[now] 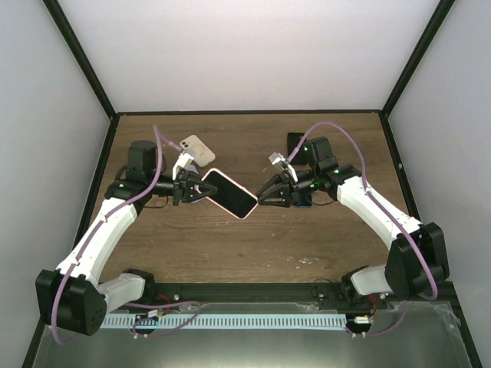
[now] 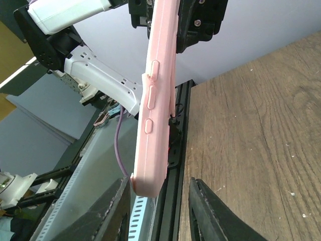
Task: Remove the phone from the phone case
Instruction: Remove the phone case from the phone.
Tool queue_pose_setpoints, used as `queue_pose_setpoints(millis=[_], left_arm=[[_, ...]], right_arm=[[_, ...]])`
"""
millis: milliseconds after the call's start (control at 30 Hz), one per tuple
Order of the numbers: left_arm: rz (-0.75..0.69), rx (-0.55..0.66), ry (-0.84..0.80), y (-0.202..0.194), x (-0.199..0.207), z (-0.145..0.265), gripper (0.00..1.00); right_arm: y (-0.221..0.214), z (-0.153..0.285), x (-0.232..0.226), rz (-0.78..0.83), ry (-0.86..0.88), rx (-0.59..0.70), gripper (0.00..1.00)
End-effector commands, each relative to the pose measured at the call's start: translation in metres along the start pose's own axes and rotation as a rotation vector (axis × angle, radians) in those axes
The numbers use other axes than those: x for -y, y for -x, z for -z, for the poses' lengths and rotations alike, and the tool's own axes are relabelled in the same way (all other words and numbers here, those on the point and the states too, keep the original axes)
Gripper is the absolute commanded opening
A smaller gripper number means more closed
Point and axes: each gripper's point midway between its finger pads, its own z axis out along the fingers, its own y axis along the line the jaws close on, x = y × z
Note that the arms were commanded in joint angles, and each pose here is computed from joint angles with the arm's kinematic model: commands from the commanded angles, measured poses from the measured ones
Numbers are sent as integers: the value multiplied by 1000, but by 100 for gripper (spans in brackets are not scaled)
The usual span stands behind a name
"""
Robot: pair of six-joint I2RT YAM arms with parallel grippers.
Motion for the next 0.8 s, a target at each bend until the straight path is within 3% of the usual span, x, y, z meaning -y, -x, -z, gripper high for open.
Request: queue_pose_setpoints(millis=[0,767], left_arm=[[-75,8,-59,8,18,1,0],[-57,-28,-274,8,68,1,0]], right_arm=[[13,0,-7,64,3,5,30],[-2,6,60,-9,-147,2,15]])
